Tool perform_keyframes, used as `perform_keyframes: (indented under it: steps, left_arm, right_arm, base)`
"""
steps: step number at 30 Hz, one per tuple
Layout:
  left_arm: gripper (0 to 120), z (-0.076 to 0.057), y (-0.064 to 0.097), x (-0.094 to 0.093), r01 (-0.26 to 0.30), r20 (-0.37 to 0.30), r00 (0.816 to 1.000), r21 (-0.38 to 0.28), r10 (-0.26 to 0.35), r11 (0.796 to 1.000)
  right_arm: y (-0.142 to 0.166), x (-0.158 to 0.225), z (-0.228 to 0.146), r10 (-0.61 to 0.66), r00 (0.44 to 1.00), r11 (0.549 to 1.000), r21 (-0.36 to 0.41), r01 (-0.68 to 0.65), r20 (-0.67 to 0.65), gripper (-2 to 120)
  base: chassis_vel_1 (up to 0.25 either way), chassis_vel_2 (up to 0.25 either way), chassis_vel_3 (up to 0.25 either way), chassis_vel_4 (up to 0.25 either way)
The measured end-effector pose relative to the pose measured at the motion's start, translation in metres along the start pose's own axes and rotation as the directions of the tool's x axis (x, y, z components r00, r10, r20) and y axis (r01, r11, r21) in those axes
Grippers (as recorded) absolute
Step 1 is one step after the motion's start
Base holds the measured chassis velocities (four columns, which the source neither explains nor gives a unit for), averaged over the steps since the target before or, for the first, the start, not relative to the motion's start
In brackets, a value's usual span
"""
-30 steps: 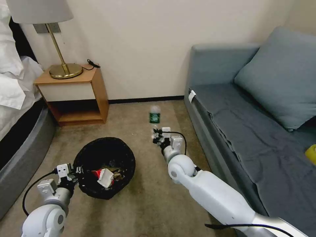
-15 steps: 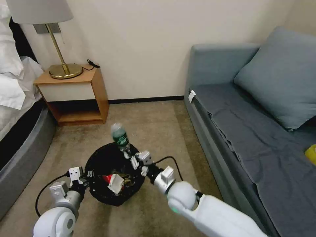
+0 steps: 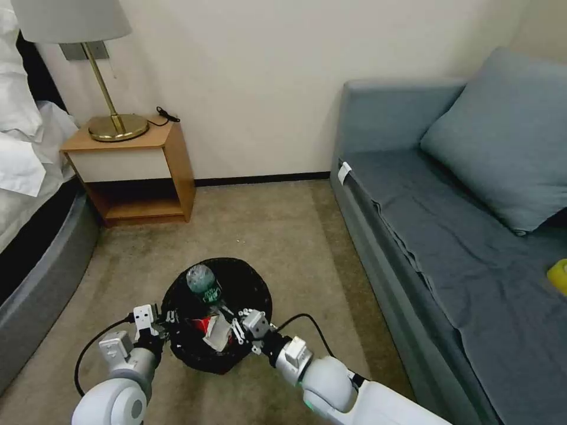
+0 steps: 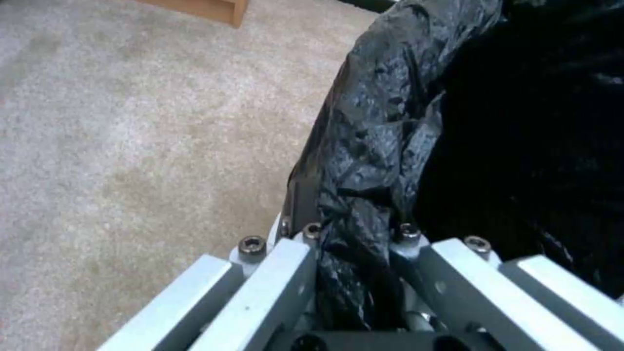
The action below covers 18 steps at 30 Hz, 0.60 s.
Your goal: Pick up the trash bin, then pick up the garbage on the floor and place it into the trash bin.
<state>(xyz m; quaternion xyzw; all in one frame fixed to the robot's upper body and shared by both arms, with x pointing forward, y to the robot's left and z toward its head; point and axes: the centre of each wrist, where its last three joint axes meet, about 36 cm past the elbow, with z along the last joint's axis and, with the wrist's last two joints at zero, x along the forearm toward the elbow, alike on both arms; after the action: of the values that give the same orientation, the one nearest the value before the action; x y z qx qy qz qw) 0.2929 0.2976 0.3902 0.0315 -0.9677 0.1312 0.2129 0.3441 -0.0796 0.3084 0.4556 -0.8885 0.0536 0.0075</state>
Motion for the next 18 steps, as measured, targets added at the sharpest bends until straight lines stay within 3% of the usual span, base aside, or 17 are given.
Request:
perform_keyframes:
  steps: [14, 18]
  left_arm:
    - [3, 0.006, -0.012, 0.003, -0.004, -0.012, 1.0, 0.045, 0.004, 0.999]
    - [3, 0.008, -0.014, 0.001, 0.038, -0.055, 0.998, 0.114, -0.032, 0.993]
  right_arm:
    - [-0.031, 0.029, -0.022, 0.006, 1.0, 0.998, 0.065, -0.006, 0.006, 65]
    - [-0.046, 0.041, -0.04, 0.053, 0.997, 0.994, 0.097, -0.058, 0.051, 85]
  base:
    - [0.0, 0.0, 0.0, 0.0]
    - [0.0, 0.0, 0.0, 0.0]
